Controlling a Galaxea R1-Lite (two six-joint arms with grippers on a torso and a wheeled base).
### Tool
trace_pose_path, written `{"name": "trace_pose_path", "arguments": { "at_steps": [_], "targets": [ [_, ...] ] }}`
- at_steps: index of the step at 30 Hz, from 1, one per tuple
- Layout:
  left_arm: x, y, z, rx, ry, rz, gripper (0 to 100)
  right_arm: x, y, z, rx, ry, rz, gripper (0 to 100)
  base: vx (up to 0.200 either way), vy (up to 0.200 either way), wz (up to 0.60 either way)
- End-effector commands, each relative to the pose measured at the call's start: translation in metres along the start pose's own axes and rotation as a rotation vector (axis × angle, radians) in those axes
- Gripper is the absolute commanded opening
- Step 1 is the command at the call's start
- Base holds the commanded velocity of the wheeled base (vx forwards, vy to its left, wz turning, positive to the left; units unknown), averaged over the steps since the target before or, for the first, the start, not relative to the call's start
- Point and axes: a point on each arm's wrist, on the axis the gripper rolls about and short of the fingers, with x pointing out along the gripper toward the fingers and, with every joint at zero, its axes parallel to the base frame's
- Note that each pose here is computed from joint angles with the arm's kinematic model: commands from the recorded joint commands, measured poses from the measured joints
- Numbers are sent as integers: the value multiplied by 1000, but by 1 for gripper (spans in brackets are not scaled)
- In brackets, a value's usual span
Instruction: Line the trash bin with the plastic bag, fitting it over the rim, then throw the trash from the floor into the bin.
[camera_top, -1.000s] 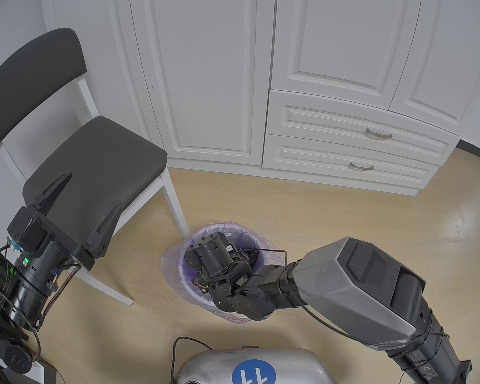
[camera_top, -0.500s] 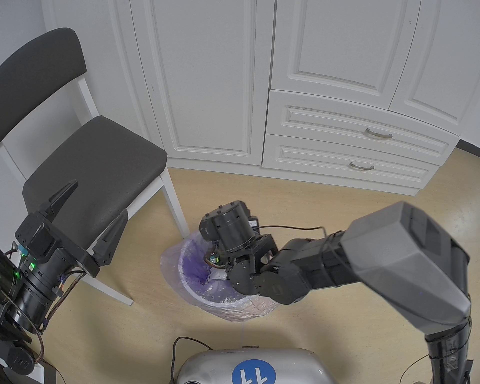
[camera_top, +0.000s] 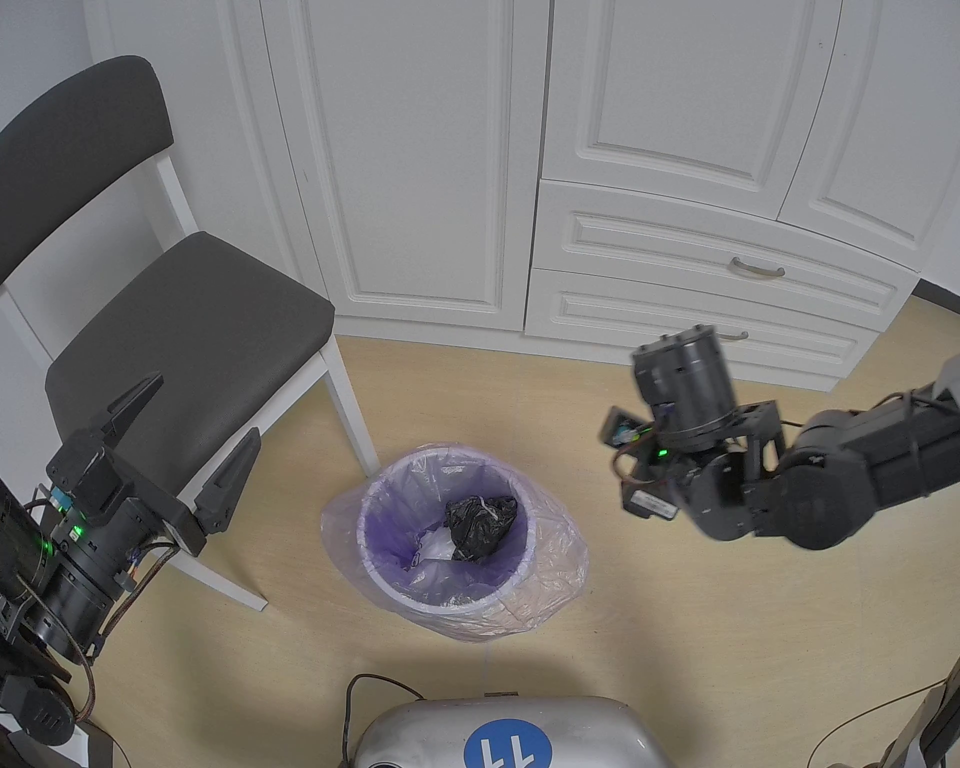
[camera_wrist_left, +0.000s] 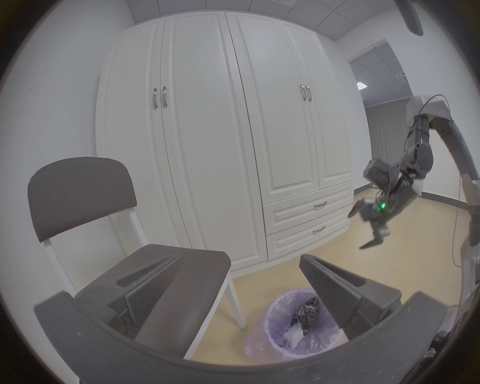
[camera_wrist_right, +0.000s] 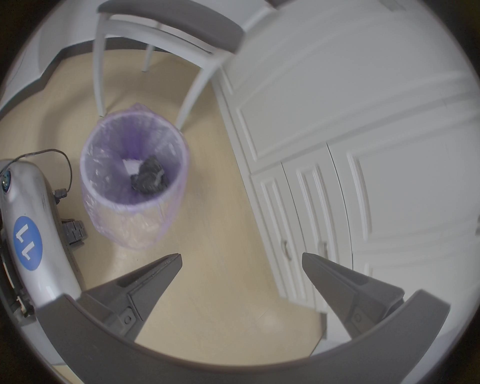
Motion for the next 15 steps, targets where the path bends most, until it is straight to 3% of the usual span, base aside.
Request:
{"name": "trace_pose_path", "arguments": {
  "at_steps": [1, 8, 13, 15],
  "targets": [
    [9, 8, -16, 8, 74, 42, 100, -20, -53, -82, 235, 58, -14, 100, 0, 0, 0],
    [10, 9, -27, 9, 130, 46, 100, 1, -63, -151, 449, 112, -45, 100, 0, 0, 0],
    [13, 2, -43, 4, 206, 17, 100, 11, -59, -186, 543, 79, -71, 100, 0, 0, 0],
    [16, -2, -51, 1, 241, -4, 100, 14, -51, -196, 632, 31, -81, 100, 0, 0, 0]
  ]
}}
